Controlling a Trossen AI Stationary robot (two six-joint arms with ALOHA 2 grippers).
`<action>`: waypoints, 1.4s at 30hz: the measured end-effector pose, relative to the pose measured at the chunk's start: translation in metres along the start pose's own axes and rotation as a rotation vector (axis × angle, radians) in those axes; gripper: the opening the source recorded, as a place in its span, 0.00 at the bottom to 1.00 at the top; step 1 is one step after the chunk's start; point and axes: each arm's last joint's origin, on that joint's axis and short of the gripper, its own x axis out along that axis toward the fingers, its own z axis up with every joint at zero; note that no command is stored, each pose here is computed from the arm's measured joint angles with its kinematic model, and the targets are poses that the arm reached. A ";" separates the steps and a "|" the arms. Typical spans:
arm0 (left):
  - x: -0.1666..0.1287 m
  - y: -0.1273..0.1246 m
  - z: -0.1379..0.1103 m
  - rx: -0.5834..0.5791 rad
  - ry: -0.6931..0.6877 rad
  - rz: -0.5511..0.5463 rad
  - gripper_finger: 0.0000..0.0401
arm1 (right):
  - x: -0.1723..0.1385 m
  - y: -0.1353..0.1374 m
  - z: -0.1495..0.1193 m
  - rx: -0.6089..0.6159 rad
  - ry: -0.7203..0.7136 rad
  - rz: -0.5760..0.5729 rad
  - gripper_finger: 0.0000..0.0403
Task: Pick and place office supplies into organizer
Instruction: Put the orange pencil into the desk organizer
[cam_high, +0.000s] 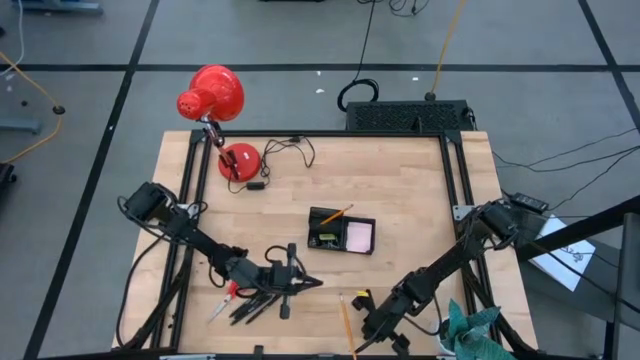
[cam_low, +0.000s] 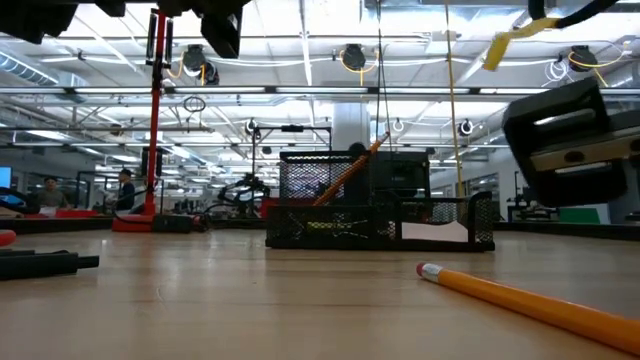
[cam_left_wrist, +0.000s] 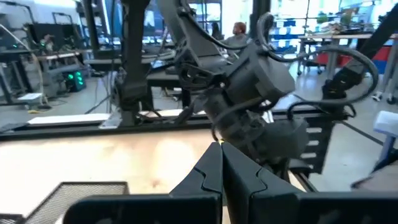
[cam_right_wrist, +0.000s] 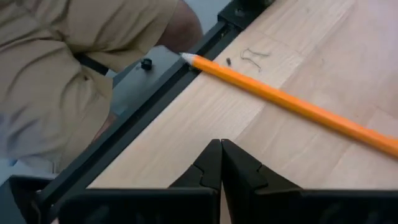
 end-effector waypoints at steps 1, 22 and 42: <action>0.000 -0.001 0.000 0.002 0.004 -0.002 0.01 | 0.002 -0.002 0.000 0.001 -0.009 -0.002 0.00; -0.001 -0.002 0.000 -0.008 0.006 0.010 0.03 | 0.002 -0.017 0.008 -0.056 -0.103 -0.014 0.00; -0.001 -0.002 -0.001 -0.017 0.015 0.012 0.01 | 0.013 -0.016 0.000 -0.030 -0.085 0.063 0.00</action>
